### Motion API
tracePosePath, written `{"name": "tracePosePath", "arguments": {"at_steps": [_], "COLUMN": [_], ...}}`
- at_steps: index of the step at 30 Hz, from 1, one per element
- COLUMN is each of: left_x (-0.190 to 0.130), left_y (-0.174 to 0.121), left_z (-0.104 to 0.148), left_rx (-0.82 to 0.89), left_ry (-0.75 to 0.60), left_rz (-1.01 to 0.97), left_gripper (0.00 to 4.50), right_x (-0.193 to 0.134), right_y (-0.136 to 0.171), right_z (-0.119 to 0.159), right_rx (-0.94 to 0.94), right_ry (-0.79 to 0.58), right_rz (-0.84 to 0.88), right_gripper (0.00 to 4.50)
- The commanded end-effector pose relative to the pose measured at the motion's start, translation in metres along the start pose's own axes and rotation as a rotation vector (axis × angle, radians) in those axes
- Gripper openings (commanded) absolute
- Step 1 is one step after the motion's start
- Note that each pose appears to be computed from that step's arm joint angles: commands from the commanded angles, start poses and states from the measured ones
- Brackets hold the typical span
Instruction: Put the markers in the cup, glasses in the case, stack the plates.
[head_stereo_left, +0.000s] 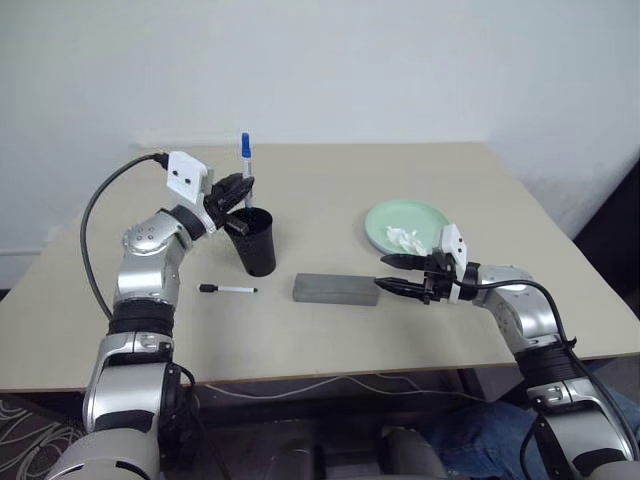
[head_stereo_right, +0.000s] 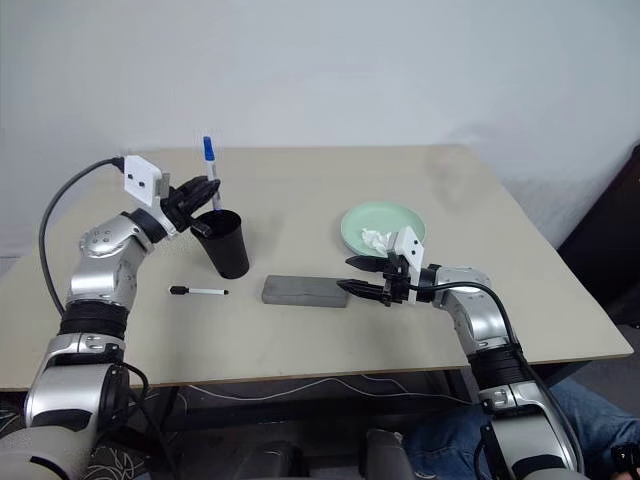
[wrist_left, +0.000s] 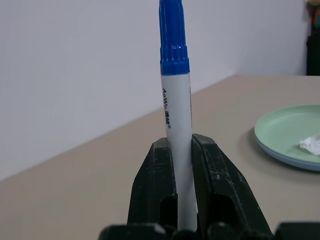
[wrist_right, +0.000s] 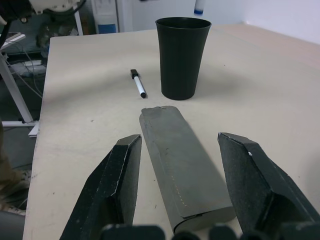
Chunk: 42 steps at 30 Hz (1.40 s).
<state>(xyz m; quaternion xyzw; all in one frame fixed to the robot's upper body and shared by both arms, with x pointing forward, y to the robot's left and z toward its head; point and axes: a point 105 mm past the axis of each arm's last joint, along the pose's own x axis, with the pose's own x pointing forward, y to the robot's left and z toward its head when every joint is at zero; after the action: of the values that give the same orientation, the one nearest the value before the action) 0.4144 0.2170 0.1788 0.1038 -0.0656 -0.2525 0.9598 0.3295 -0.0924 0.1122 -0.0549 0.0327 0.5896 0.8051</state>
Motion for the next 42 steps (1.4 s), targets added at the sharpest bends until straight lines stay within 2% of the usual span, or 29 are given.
{"name": "tracePosePath", "arguments": {"at_steps": [1, 11, 19, 30, 33, 36, 38, 40, 42], "left_x": [-0.001, -0.007, -0.007, -0.005, -0.004, -0.006, -0.009, -0.016, -0.027], "left_y": [0.004, 0.004, 0.0, 0.001, 0.005, 0.006, 0.004, -0.001, -0.009], "left_z": [0.005, -0.01, -0.013, -0.009, 0.009, 0.028, 0.048, 0.062, 0.066], "left_rx": [-0.01, -0.045, -0.046, -0.047, -0.032, -0.016, 0.01, 0.058, 0.116], "left_ry": [-0.036, -0.004, -0.003, -0.015, -0.058, -0.087, -0.085, -0.047, 0.068], "left_rz": [0.021, 0.037, 0.037, 0.036, 0.013, -0.06, -0.178, -0.31, -0.462], "left_gripper": [0.07, 0.07, 2.78, 2.78, 2.78, 2.78, 2.78, 2.78, 2.78], "right_x": [-0.002, -0.002, 0.001, 0.002, 0.002, 0.002, 0.001, 0.002, 0.002], "right_y": [-0.001, 0.0, 0.0, 0.0, 0.0, 0.0, -0.001, -0.002, -0.002], "right_z": [0.01, 0.01, 0.012, 0.011, 0.012, 0.012, 0.012, 0.012, 0.012], "right_rx": [-0.034, -0.034, -0.037, -0.038, -0.039, -0.039, -0.04, -0.04, -0.041], "right_ry": [-0.025, -0.028, -0.032, -0.034, -0.034, -0.033, -0.031, -0.029, -0.029], "right_rz": [-0.005, -0.003, 0.008, 0.009, 0.009, 0.009, 0.011, 0.012, 0.014], "right_gripper": [2.64, 2.64, 2.64, 2.64, 2.64, 2.64, 2.64, 2.64, 2.64]}}
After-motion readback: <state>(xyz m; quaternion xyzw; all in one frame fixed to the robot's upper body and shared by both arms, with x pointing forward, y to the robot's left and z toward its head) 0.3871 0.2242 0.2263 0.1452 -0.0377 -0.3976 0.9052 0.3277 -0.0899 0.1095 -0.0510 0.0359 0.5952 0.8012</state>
